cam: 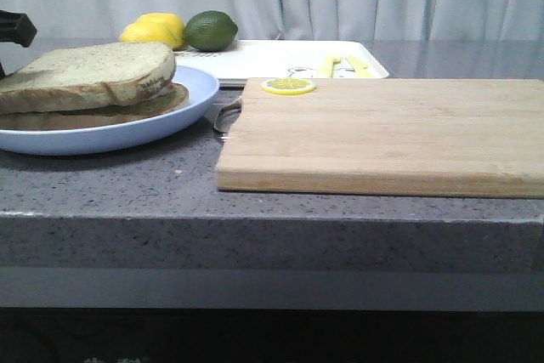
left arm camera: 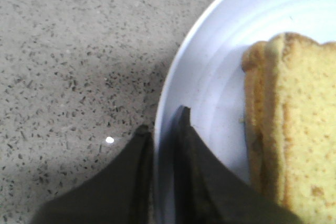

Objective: Place bread and move sandwich to tray
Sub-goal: 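Grasp the rim of the blue plate with the left gripper, then lift the plate with the left gripper and carry it over the white tray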

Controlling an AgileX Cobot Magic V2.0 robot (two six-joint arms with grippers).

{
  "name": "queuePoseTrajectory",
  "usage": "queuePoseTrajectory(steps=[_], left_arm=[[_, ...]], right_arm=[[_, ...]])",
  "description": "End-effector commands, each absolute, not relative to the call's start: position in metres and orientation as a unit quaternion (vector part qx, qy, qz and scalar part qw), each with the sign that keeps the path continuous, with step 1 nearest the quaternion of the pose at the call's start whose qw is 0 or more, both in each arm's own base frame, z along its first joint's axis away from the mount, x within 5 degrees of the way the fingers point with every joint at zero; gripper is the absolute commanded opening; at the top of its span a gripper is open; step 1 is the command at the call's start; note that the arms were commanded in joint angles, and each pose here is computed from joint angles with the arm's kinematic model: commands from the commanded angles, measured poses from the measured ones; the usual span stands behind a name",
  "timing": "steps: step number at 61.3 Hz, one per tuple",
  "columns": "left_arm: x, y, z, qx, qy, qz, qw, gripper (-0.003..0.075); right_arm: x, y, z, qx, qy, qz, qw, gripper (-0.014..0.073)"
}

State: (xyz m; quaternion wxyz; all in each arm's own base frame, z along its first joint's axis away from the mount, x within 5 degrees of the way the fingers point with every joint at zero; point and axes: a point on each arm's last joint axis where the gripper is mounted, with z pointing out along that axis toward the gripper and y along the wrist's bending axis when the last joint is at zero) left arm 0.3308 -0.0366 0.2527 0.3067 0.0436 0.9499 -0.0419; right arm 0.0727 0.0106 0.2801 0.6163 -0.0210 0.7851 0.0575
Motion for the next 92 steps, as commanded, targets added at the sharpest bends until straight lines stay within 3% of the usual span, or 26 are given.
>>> queuePoseTrajectory(steps=[1, 17, 33, 52, 73, 92], left_arm=[[0.332, -0.038, 0.274, 0.047, 0.934, -0.041, 0.352, -0.0019], [0.332, -0.035, 0.283, 0.013, 0.931, -0.07, 0.358, -0.0018], [0.329, -0.016, 0.334, -0.016, 0.921, -0.092, 0.378, -0.0018], [0.34, -0.032, 0.384, 0.006, 0.881, -0.219, 0.42, -0.0019], [0.407, -0.05, 0.402, 0.034, 0.858, -0.29, 0.421, -0.0019], [0.484, -0.091, 0.38, 0.071, 0.838, -0.316, 0.44, -0.0019]], right_arm=[[0.074, 0.008, 0.296, -0.011, 0.753, 0.048, 0.656, -0.0085], [0.074, 0.008, 0.296, -0.011, 0.753, 0.048, 0.656, -0.0085], [0.074, 0.008, 0.296, -0.011, 0.753, 0.048, 0.656, -0.0085], [0.074, 0.008, 0.296, -0.011, 0.752, 0.048, 0.657, -0.0085], [0.074, 0.008, 0.296, -0.011, 0.753, 0.048, 0.656, -0.0085], [0.074, 0.008, 0.295, -0.012, 0.755, 0.049, 0.653, -0.0085]])
